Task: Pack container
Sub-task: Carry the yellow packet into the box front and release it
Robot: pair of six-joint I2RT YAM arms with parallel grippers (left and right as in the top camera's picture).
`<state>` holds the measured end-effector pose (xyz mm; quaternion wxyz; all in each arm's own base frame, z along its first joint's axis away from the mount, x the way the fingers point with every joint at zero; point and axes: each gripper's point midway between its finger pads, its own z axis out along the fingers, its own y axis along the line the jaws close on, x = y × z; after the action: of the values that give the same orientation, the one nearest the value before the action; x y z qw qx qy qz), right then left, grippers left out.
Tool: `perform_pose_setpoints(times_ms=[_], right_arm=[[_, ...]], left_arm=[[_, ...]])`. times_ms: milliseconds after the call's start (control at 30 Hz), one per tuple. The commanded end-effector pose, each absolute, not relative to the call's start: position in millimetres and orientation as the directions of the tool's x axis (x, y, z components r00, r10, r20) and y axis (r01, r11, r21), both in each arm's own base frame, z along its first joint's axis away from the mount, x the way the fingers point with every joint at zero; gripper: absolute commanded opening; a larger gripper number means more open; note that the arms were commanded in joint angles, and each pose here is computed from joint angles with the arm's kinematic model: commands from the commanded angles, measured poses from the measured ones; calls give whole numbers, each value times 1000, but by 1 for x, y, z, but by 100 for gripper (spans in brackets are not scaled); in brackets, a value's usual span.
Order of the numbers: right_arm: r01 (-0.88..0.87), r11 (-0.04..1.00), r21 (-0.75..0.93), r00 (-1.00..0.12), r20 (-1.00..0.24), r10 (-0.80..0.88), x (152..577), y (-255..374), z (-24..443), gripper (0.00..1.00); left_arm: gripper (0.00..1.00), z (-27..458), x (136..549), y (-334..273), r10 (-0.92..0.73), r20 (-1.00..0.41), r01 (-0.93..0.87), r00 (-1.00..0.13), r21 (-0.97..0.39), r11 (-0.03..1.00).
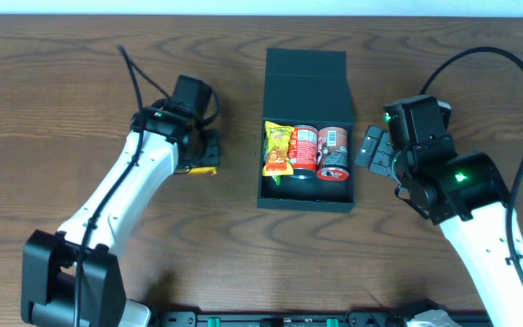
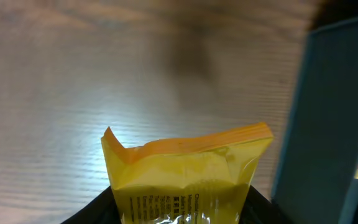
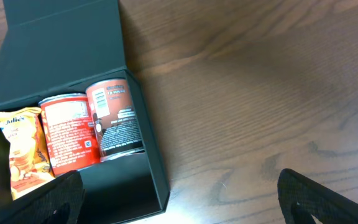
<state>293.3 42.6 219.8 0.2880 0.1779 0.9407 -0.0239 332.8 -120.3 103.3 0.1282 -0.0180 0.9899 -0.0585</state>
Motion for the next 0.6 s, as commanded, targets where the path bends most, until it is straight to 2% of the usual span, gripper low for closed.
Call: perform_pose_setpoints(times_ms=[0, 233, 433, 567], right_arm=[[376, 925, 44, -754, -566, 334, 295, 36, 222, 99], [380, 924, 39, -752, -569, 333, 295, 34, 223, 99], [380, 924, 39, -752, -569, 333, 295, 34, 222, 99], [387, 922, 24, -750, -573, 330, 294, 31, 221, 99]], left_arm=[[47, 127, 337, -141, 7, -313, 54, -950, -140, 989], [47, 138, 332, -174, 39, -340, 100, -940, -166, 981], [47, 139, 323, -194, -88, -316, -15, -945, -225, 974], [46, 140, 319, -203, -250, -270, -171, -930, -285, 943]])
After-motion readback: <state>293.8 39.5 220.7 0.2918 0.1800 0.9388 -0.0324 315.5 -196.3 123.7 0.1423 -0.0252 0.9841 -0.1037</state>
